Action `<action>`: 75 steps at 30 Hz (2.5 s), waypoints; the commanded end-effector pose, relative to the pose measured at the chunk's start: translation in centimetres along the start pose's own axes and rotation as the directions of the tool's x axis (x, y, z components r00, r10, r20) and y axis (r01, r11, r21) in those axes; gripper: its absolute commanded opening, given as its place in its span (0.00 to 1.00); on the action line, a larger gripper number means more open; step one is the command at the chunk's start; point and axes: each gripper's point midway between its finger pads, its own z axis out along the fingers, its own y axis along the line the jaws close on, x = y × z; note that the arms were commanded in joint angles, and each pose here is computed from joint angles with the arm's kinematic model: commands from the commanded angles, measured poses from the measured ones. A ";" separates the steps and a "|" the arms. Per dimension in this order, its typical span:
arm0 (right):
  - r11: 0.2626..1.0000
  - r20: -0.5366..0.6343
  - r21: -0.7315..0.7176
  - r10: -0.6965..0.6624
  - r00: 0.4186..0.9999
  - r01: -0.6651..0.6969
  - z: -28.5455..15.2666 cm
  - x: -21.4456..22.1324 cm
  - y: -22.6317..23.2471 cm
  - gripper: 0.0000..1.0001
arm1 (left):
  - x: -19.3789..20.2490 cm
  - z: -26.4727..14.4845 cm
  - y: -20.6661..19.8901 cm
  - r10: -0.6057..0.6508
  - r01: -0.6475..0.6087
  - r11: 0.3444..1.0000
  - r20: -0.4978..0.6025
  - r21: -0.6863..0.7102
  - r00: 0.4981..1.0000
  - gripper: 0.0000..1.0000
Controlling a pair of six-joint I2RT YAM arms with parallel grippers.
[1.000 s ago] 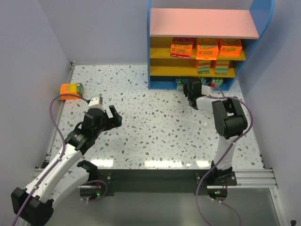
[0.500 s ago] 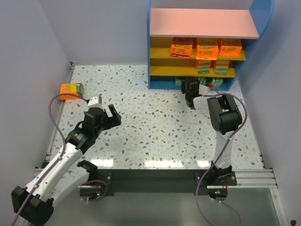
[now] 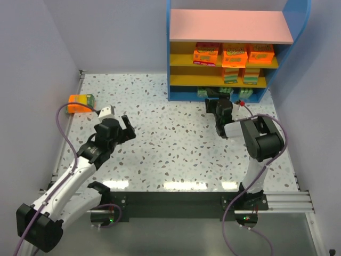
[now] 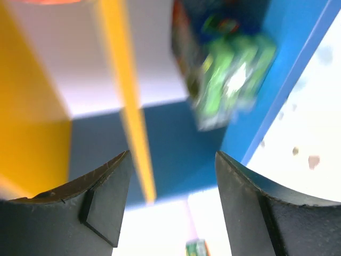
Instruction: Place and organize the cleaning sponges onto the shelf
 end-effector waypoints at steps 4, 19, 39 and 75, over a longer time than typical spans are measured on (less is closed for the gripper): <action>0.991 -0.251 -0.129 -0.053 0.966 0.021 -7.2 3.0 3.0 0.68 | -6.4 2.5 1.2 -0.049 0.063 0.995 0.159 -0.084 0.986 0.99; 0.810 -0.720 -0.281 -0.533 0.445 0.515 -21.7 10.5 -5.8 0.77 | -16.5 12.5 15.8 -0.530 0.611 0.757 0.330 -0.232 0.781 0.86; 0.732 -0.709 -0.309 -0.603 0.366 0.608 -27.3 7.4 -8.1 0.77 | -12.9 18.7 21.4 -0.786 0.870 0.476 0.379 -0.132 0.488 0.79; 0.731 -0.763 -0.267 -0.558 0.325 0.628 -27.7 7.3 -11.5 0.75 | -15.6 19.3 21.4 -0.823 0.910 0.413 0.442 0.035 0.356 0.73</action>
